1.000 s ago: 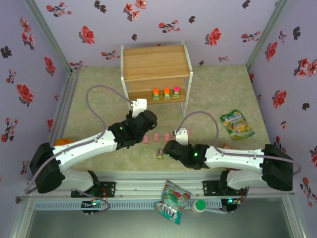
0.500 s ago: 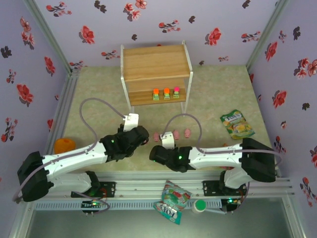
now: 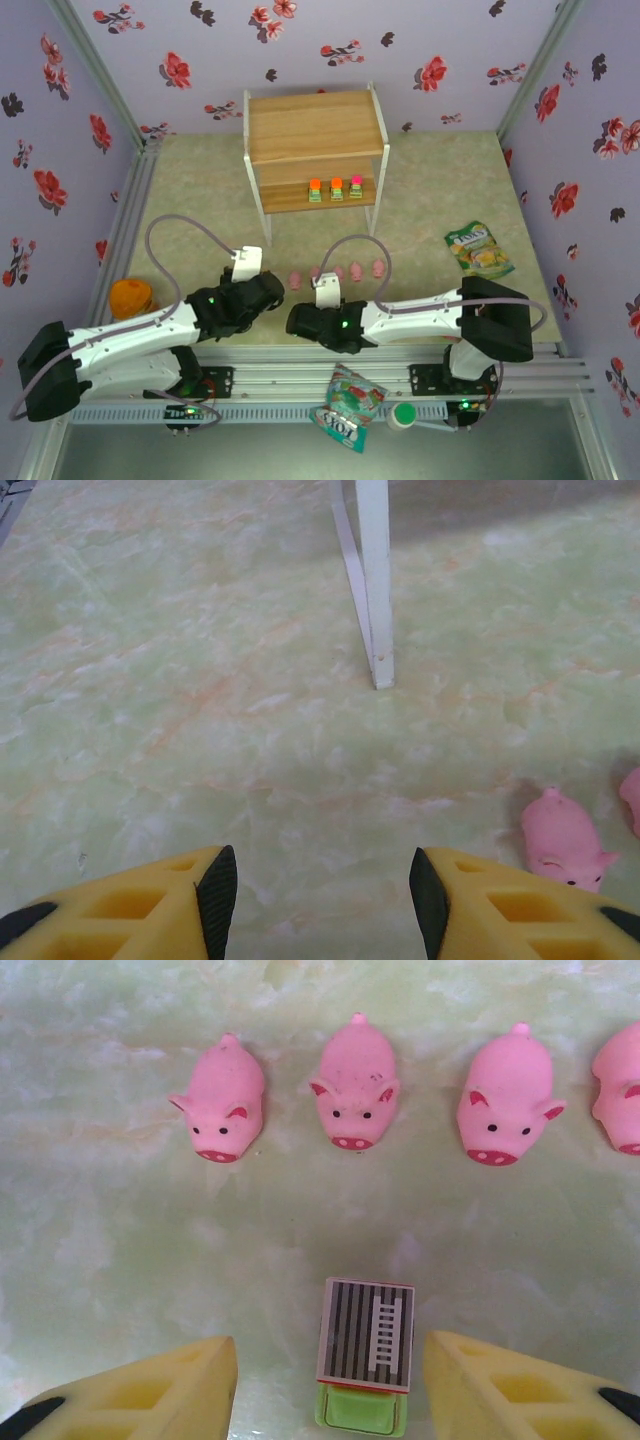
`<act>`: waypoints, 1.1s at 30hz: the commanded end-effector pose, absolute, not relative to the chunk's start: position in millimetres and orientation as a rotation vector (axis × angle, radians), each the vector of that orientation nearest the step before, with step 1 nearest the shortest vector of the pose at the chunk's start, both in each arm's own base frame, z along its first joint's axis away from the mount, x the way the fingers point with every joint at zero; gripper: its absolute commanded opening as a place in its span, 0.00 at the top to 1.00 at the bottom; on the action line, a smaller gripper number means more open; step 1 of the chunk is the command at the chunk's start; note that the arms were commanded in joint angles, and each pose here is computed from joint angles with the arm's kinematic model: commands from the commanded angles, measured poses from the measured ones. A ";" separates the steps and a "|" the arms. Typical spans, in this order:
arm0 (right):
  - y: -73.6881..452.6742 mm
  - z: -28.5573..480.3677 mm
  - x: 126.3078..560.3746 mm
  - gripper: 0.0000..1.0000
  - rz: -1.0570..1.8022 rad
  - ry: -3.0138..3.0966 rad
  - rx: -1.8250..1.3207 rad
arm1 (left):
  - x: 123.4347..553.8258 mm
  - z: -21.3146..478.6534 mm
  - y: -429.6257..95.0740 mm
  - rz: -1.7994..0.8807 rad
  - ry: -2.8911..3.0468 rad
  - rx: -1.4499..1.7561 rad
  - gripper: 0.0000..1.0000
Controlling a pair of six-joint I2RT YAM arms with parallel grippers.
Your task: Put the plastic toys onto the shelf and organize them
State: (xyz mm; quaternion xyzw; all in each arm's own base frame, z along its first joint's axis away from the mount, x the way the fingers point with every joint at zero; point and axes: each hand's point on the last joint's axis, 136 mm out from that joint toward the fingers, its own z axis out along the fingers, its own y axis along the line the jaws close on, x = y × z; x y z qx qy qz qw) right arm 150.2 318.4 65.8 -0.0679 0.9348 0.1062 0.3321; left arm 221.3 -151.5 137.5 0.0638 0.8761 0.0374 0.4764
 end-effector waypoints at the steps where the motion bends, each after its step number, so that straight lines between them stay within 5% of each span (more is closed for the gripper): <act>1: 310.2 66.6 152.4 0.47 0.196 2.412 -0.083 | 220.9 135.2 -144.8 0.134 2.127 0.135 0.46; 25: 309.1 40.7 148.3 0.47 0.125 2.460 -0.047 | 220.3 133.5 -143.9 0.128 2.131 0.115 0.46; 33: 310.3 33.6 146.7 0.54 0.117 2.479 -0.045 | 220.1 130.6 -144.4 0.130 2.140 0.115 0.46</act>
